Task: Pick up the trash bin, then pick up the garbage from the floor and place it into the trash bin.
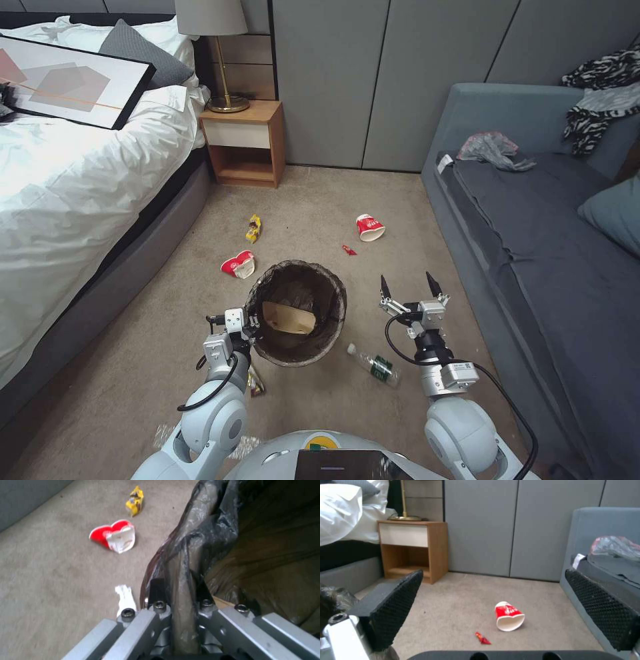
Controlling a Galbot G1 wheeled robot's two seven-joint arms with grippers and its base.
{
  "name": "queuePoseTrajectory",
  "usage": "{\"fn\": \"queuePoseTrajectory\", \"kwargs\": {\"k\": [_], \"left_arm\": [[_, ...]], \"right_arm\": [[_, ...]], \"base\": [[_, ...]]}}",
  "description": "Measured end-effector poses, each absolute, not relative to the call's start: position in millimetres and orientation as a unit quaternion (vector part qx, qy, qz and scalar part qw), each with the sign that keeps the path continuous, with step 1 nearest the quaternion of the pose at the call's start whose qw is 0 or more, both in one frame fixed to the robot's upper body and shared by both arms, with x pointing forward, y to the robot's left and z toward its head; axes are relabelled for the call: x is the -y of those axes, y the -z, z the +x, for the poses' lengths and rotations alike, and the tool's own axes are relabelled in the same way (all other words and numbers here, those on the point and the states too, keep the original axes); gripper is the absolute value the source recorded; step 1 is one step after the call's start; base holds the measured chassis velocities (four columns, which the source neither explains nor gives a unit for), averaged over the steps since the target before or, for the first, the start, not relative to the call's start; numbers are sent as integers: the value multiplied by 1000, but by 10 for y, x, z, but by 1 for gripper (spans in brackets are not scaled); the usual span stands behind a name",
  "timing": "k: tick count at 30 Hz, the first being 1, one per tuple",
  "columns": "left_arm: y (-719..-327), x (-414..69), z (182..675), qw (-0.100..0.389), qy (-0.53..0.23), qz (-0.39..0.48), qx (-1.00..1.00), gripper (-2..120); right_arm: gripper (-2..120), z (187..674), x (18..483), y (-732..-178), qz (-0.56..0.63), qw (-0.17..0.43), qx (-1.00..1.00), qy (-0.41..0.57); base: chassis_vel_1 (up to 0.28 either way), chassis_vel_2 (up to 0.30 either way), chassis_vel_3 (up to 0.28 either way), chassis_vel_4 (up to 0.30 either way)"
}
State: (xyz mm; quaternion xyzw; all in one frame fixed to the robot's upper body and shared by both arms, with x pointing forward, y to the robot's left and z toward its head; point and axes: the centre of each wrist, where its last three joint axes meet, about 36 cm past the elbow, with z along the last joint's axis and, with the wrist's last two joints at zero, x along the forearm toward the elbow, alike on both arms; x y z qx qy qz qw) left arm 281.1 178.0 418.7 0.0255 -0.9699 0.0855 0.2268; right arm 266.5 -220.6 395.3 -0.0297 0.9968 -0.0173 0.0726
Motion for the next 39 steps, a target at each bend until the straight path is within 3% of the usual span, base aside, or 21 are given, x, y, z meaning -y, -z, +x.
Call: {"fn": "queuePoseTrajectory", "kwargs": {"k": [20, 27, 39], "left_arm": [[-4195, -1790, 2793, 225, -85, 25, 970, 0], [-4190, -1799, 2796, 224, -84, 25, 971, 0], [-4153, -1801, 2794, 228, -82, 24, 970, 0]], "right_arm": [[100, 2659, 2400, -4035, -61, 47, -996, 40], [100, 2761, 2635, -4108, -98, 7, -995, 33], [100, 3017, 3443, -3923, -209, -76, -968, 114]], "base": [[12, -20, -21, 8], [0, 0, 0, 0], [0, 0, 0, 0]]}}
